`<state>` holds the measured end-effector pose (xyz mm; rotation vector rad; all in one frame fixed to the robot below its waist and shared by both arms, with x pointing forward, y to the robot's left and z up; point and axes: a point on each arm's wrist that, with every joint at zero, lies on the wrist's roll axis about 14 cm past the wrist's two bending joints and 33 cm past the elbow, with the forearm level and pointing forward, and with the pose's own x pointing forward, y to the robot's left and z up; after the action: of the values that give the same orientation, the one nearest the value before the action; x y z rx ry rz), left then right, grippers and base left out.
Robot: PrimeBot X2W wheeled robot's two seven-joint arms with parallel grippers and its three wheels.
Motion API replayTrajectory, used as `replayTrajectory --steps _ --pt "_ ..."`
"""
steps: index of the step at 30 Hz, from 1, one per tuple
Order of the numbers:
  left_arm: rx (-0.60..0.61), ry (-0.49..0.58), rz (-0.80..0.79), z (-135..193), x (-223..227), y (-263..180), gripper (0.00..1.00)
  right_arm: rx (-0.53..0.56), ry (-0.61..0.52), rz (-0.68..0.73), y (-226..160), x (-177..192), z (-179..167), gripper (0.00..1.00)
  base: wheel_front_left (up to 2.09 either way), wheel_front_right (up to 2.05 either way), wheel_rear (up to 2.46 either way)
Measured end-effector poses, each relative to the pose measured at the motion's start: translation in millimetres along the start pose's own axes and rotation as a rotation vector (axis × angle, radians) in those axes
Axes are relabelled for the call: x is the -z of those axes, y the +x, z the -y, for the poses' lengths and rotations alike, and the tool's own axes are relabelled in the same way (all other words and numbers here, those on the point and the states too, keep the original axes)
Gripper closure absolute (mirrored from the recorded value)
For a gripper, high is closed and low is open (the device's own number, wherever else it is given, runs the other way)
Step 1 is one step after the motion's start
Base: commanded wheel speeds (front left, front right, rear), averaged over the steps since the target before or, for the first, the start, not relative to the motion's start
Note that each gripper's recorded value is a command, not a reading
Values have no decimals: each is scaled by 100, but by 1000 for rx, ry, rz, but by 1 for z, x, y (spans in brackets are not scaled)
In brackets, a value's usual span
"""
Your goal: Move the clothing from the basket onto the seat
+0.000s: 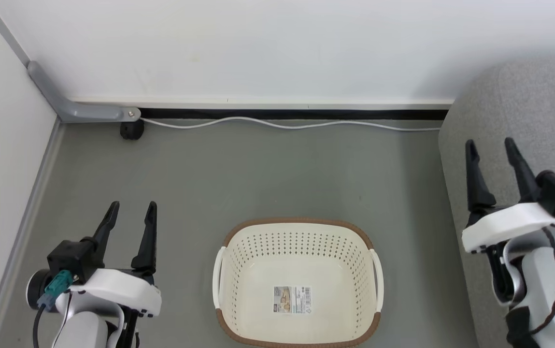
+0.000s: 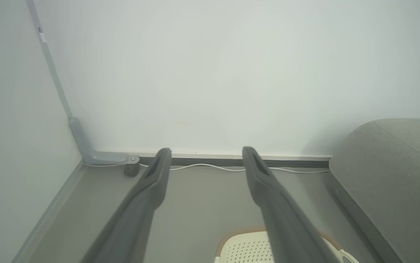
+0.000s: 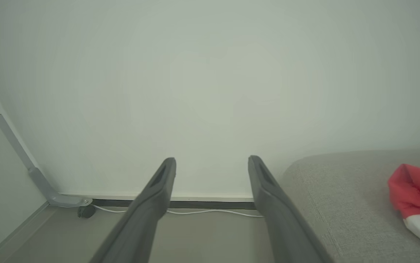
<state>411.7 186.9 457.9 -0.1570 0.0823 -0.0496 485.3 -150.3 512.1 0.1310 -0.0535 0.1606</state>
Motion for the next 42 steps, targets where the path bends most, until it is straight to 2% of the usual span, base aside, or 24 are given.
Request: replayTrajectory --steps 5,17,28,39,40,42 --pt "-51 -11 18 -12 -4 -22 0 -33 23 -15 -24 5 -19 0 0 0 0" --pt "-69 -15 22 -12 0 -50 0 -31 42 -85 -83 29 -27 0 0 0 0" --pt "-71 -11 23 -9 3 -65 0 -22 46 -110 -106 38 -28 0 0 0 0" --pt "-59 -7 -9 -5 13 -72 0 -16 45 -118 -110 41 -28 0 0 0 0" --pt "-59 -11 -18 -4 16 -72 100 -13 46 -121 -111 42 -27 100 0 0 0" --pt "-64 -20 -49 -4 26 -75 100 -9 52 -152 -116 51 -27 100 0 0 0"
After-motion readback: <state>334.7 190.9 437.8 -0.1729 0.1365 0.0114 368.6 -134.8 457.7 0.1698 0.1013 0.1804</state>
